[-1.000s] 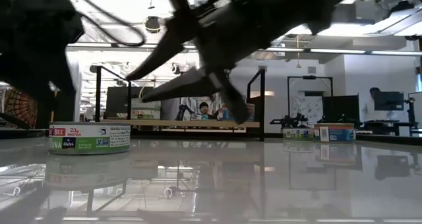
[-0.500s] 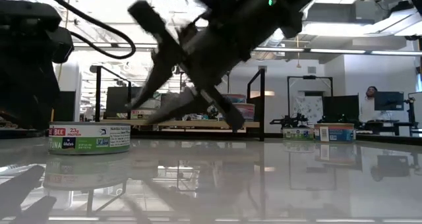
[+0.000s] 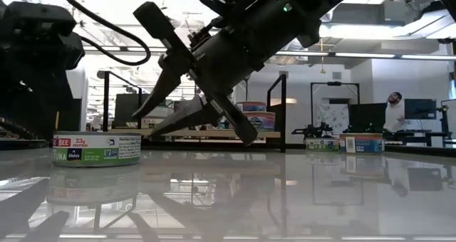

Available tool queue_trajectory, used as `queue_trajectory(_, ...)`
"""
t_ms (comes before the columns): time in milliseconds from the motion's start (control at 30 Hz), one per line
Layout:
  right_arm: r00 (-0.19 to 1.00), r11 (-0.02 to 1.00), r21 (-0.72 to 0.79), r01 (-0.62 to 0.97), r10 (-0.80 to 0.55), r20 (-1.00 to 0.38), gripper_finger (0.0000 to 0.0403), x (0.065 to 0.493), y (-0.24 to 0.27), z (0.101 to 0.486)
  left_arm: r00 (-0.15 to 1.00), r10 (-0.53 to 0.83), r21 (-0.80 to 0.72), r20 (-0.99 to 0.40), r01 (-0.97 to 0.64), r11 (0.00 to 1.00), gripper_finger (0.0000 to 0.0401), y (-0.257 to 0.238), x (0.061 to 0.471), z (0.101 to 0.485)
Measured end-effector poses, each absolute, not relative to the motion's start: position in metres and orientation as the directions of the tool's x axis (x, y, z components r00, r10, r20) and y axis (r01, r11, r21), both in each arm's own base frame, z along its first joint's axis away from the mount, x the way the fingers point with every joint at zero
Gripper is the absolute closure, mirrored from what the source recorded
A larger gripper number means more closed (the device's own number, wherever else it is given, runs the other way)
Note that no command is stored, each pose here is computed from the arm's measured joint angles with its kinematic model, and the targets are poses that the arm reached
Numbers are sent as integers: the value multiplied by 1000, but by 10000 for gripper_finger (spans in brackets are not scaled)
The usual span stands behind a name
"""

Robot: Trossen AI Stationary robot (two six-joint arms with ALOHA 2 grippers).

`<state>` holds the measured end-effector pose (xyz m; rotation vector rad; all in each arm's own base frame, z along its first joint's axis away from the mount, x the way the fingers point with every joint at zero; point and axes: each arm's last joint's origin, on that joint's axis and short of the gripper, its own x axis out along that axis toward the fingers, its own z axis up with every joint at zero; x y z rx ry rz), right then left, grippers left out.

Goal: Stack canned seafood by type on shelf
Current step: Put the green tuna can on the shelf

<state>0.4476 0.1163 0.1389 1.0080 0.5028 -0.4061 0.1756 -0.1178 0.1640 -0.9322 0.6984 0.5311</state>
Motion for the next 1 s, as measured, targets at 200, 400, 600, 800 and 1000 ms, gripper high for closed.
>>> queue_trajectory(200, 828, 508, 689, 516, -91, -553, 268, 449, 116, 141, 664, 123, -535, -737, -686, 494, 143, -115, 177, 164)
queue_trajectory(400, 812, 511, 671, 537, -99, -575, 268, 448, 113, 139, 663, 126, -536, -738, -689, 487, 143, -114, 178, 164)
queue_trajectory(600, 810, 508, 670, 541, -100, -578, 268, 448, 112, 138, 663, 126, -544, -738, -694, 472, 143, -114, 178, 164)
queue_trajectory(800, 811, 508, 672, 539, -99, -576, 269, 448, 113, 139, 664, 125, -548, -737, -696, 463, 143, -114, 178, 164)
queue_trajectory(1000, 811, 509, 671, 539, -99, -577, 265, 448, 113, 138, 683, 112, -571, -722, -680, 460, 143, -116, 180, 166)
